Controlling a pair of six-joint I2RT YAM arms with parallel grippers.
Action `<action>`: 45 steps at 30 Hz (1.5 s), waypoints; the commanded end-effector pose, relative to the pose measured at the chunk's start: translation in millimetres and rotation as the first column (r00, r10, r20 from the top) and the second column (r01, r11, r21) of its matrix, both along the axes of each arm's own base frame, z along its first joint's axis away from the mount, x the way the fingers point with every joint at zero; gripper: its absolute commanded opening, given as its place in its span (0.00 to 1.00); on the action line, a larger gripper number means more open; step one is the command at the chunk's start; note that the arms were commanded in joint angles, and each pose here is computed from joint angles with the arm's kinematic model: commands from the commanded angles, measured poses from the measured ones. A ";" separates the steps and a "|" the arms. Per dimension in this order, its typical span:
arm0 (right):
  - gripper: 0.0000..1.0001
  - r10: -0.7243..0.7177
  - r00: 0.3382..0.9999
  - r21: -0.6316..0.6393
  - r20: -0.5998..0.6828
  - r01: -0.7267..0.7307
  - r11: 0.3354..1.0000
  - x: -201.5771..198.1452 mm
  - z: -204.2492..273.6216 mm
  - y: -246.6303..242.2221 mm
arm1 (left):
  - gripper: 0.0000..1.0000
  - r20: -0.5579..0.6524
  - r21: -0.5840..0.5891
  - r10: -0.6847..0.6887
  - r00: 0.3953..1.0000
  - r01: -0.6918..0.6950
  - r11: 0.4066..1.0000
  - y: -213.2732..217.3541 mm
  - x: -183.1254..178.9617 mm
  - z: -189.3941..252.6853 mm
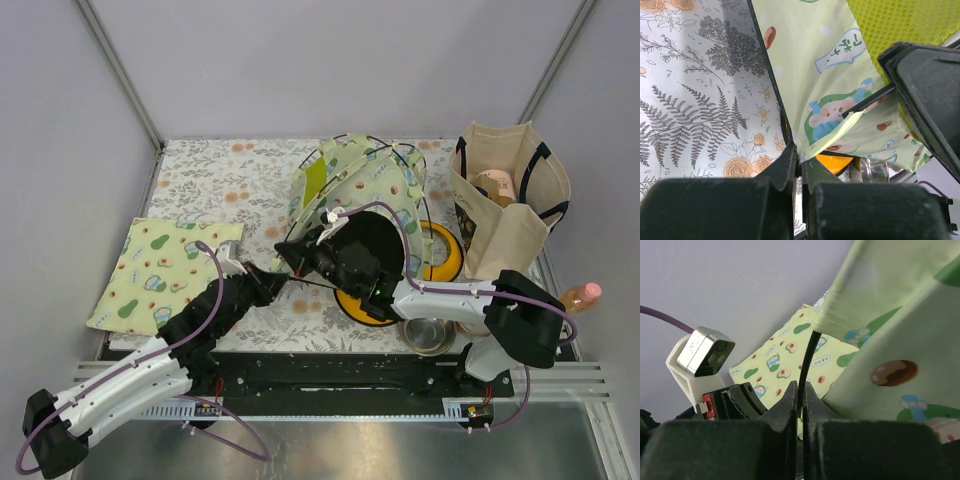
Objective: Set up the pet tent
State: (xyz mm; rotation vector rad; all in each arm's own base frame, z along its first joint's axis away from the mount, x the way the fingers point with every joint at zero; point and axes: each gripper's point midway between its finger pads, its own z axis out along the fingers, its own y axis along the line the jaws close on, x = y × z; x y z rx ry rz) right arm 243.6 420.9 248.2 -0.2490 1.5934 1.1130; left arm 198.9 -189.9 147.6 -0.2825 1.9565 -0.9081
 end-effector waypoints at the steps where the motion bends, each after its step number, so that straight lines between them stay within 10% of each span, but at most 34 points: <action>1: 0.00 -0.384 0.917 0.310 0.108 0.336 0.889 64.4 119.5 -82.7 | 0.00 -0.212 0.291 0.064 0.975 0.000 0.957 39.2 -23.6 -87.7; 45: 0.00 -0.435 0.900 0.411 -0.009 0.400 0.819 80.2 136.0 -106.9 | 0.00 -0.284 0.321 0.054 0.957 0.042 0.946 39.4 -33.2 -112.5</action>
